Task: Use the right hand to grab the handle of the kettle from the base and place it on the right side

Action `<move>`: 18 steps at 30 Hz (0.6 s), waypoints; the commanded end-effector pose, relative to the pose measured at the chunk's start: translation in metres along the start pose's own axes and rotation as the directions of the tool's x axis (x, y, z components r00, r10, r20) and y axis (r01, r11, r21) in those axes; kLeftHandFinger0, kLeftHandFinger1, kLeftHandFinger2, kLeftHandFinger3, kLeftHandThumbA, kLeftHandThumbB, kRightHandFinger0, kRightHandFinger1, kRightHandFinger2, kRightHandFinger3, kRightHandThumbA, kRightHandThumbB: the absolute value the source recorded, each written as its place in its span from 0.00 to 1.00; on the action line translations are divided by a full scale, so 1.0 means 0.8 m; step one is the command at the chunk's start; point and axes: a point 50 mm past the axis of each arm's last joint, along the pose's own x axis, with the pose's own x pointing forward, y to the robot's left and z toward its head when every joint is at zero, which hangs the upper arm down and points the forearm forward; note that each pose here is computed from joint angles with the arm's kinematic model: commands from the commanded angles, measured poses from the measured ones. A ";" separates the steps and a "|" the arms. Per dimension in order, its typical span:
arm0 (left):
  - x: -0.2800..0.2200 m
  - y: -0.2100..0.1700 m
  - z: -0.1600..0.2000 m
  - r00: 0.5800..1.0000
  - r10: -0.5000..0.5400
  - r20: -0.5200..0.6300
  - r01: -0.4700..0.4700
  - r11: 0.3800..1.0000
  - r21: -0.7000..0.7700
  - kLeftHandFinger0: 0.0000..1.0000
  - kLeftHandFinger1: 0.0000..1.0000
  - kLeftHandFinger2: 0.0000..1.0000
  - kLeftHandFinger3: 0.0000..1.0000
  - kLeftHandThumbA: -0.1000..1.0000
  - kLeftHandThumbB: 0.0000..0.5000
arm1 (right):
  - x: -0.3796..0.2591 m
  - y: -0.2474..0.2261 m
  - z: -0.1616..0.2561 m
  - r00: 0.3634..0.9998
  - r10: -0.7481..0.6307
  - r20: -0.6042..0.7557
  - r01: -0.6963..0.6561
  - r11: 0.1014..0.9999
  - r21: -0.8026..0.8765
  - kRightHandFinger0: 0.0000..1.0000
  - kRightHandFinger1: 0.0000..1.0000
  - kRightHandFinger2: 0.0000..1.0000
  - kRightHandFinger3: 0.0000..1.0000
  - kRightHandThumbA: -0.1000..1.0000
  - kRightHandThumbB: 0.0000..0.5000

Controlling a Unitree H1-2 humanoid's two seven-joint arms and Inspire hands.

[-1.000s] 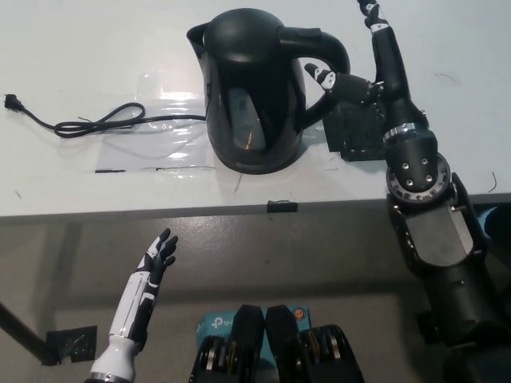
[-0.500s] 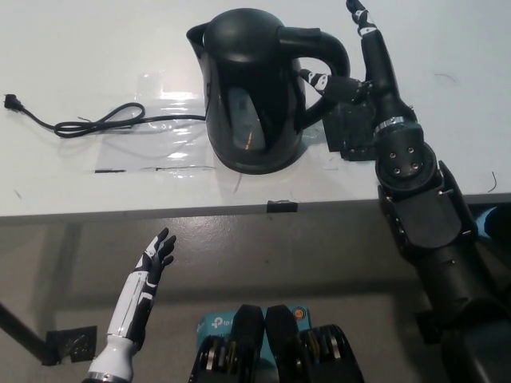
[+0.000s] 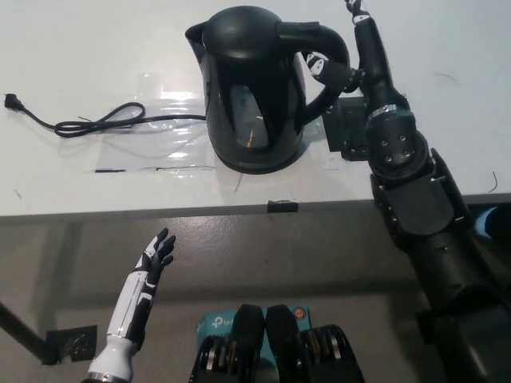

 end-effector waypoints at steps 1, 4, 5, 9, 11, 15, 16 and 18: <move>0.005 0.010 0.012 0.998 0.008 0.066 -0.007 1.000 -0.003 1.00 1.00 1.00 1.00 1.00 1.00 | 0.032 -0.003 0.075 0.967 -0.169 0.191 0.172 0.985 0.002 0.01 0.10 0.33 0.37 0.00 0.41; 0.007 0.010 0.012 0.998 0.009 0.070 -0.008 1.000 -0.011 1.00 1.00 1.00 1.00 1.00 1.00 | 0.036 0.003 0.080 0.957 -0.188 0.219 0.201 0.979 -0.038 0.00 0.10 0.59 0.62 0.00 0.36; 0.009 0.011 0.013 0.997 0.010 0.072 -0.009 1.000 -0.014 1.00 1.00 1.00 1.00 1.00 1.00 | 0.039 0.005 0.082 0.960 -0.180 0.217 0.195 0.980 -0.050 0.00 0.16 0.70 0.75 0.00 0.34; 0.008 0.012 0.012 0.997 0.004 0.076 -0.002 1.000 -0.021 1.00 1.00 1.00 1.00 1.00 1.00 | 0.042 0.011 0.074 0.971 -0.147 0.190 0.164 0.983 -0.079 0.00 0.30 0.78 0.89 0.00 0.36; 0.005 0.011 0.012 0.997 0.004 0.075 -0.002 1.000 -0.031 1.00 1.00 1.00 1.00 1.00 1.00 | 0.041 0.013 0.066 0.974 -0.142 0.175 0.159 0.983 -0.089 0.00 0.33 0.81 0.92 0.00 0.35; -0.001 0.012 0.011 0.998 0.005 0.069 -0.003 0.999 -0.032 1.00 1.00 1.00 1.00 1.00 1.00 | 0.038 0.018 0.054 0.974 -0.148 0.173 0.164 0.983 -0.080 0.00 0.33 0.79 0.88 0.00 0.34; 0.000 0.012 0.012 0.998 0.005 0.069 -0.003 0.999 -0.032 1.00 1.00 1.00 1.00 1.00 1.00 | 0.038 0.018 0.053 0.973 -0.149 0.174 0.165 0.983 -0.082 0.00 0.34 0.79 0.88 0.00 0.33; -0.001 0.012 0.012 0.998 0.004 0.067 -0.002 0.999 -0.034 1.00 1.00 1.00 1.00 1.00 1.00 | 0.038 0.018 0.052 0.970 -0.152 0.189 0.173 0.980 -0.097 0.00 0.33 0.78 0.88 0.00 0.33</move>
